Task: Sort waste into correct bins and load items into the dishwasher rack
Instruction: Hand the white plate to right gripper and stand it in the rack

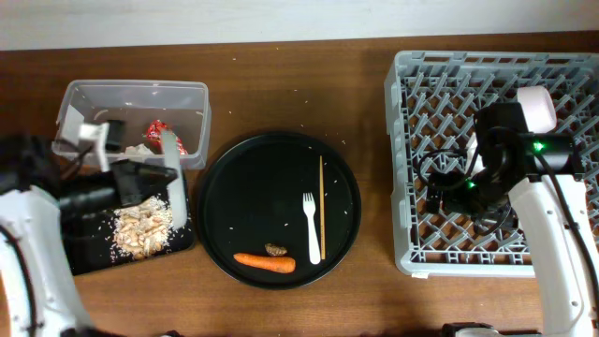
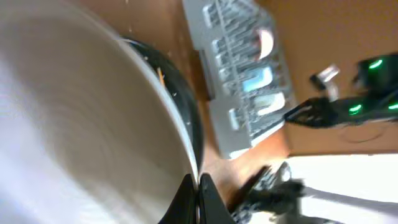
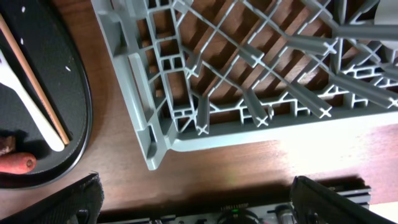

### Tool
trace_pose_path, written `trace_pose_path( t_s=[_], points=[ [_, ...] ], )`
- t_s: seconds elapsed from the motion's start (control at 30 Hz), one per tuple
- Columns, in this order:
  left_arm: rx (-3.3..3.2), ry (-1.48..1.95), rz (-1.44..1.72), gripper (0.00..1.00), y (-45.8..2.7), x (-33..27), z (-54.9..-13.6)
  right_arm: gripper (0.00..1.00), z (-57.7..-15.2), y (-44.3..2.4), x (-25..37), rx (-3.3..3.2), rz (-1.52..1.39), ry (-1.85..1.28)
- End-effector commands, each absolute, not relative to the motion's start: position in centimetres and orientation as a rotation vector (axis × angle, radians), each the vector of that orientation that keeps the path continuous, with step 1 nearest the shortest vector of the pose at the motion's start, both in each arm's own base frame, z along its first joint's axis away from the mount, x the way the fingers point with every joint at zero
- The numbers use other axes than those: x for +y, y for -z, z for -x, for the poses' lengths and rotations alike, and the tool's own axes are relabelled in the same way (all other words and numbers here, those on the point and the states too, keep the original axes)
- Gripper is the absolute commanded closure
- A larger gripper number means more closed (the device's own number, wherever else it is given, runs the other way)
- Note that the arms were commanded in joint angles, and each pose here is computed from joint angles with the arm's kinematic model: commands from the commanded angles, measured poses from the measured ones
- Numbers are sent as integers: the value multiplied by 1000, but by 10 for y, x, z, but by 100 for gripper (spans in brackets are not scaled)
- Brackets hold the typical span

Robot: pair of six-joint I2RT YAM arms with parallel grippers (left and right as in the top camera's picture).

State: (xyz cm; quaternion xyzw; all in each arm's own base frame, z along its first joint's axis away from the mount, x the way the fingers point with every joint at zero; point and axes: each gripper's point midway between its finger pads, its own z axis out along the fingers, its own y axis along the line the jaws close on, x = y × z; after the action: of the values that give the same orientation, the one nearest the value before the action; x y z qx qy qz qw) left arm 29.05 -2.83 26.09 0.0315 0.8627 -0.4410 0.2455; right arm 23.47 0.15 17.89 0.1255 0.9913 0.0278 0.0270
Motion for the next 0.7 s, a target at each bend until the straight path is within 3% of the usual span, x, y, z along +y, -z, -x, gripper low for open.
trace_pose_path(
  t_s=[0.0, 0.27, 0.4, 0.47, 0.5, 0.53, 0.57, 0.67],
  points=[
    [2579, 956, -185, 100, -235, -62, -298, 1, -233, -182, -1, 3050, -378, -73],
    [2716, 651, -603, 100, -172, -222, -306, 2, -233, -182, -1, 3050, -378, -73],
    [2854, 540, -691, 99, -98, -261, -304, 1, -233, -182, -1, 3050, -378, -73],
    [2860, 540, -721, 97, -85, -270, -303, 1, -233, -182, -1, 3050, -378, -73],
    [2855, 541, -720, 91, -86, -270, -304, 1, -233, -182, -1, 3050, -378, -73],
    [2845, 545, -716, 69, -93, -270, -306, 1, -233, -182, -1, 3050, -378, -73],
    [2848, 541, -699, 35, -104, -266, -308, 1, -232, -182, -1, 3052, -378, -73],
    [2899, 443, -552, 34, -141, -220, -320, 1, -231, -182, 0, 3058, -376, -73]
  ],
)
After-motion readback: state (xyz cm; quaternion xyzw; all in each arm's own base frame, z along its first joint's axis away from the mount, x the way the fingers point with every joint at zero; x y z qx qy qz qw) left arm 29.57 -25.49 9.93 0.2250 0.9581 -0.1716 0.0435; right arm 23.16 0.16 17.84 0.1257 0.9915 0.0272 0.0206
